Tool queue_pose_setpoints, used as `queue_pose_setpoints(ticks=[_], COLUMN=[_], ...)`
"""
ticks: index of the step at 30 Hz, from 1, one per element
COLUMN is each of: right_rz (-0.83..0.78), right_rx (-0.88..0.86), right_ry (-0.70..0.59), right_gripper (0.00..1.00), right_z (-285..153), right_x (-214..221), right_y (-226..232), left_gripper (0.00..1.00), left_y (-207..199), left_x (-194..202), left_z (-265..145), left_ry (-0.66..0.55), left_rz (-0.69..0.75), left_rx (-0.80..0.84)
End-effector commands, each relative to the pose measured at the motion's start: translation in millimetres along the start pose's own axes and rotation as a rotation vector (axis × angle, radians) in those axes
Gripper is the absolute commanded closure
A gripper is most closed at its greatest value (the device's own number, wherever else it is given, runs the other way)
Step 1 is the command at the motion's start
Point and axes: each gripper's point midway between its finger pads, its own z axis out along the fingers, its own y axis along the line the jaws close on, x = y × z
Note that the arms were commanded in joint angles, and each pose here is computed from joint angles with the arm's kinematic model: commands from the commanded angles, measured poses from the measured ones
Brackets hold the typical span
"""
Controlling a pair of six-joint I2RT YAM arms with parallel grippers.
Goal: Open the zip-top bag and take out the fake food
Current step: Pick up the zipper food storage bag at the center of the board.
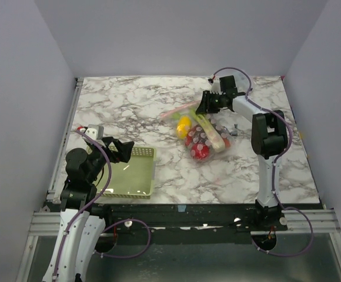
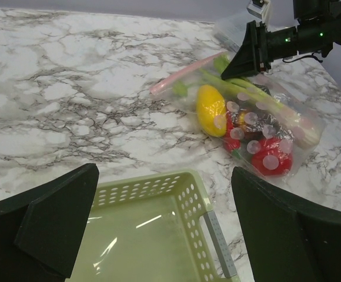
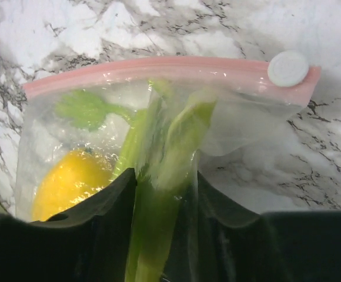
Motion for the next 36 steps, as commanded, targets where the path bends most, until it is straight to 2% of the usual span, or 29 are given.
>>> queue_pose_setpoints(ticks=[1, 3, 6, 8, 12, 15, 19, 24, 26, 36], right_rz=[0.0, -0.008, -0.024, -0.041, -0.066, -0.072, -0.089, -0.115, -0.12, -0.226], right_rx=[-0.048, -0.071, -0.12, -0.158, -0.217, -0.255, -0.305, -0.367, -0.388, -0.505], right_ry=[-0.001, -0.014, -0.04, -0.075, -0.153, -0.2, -0.26, -0.322, -0.34, -0.411], right_gripper=[0.66, 0.77, 0.87, 0.93, 0.97, 0.98, 0.99, 1.0, 1.0, 1.0], right_z=[0, -5, -17, -29, -56, -73, -95, -127, -138, -191], right_x=[-5, -10, -15, -21, -32, -36, -38, -35, -32, -12], right_y=[12, 19, 33, 46, 69, 81, 98, 119, 126, 163], left_gripper=[0.01, 0.01, 0.01, 0.01, 0.01, 0.01, 0.01, 0.01, 0.01, 0.04], left_y=[-4, -4, -5, -6, -10, -18, -33, -51, -55, -67], left_x=[0, 0, -1, -1, 0, -1, 1, 9, 9, 13], left_z=[1, 0, 0, 1, 2, 4, 6, 8, 6, 10], left_ry=[0.001, 0.001, -0.001, -0.001, -0.001, -0.001, -0.004, -0.08, -0.125, -0.154], left_rz=[0.014, 0.013, 0.012, 0.01, -0.017, -0.064, -0.203, -0.452, -0.496, -0.43], left_rx=[0.026, 0.025, 0.031, 0.039, 0.061, 0.095, 0.171, 0.308, 0.354, 0.387])
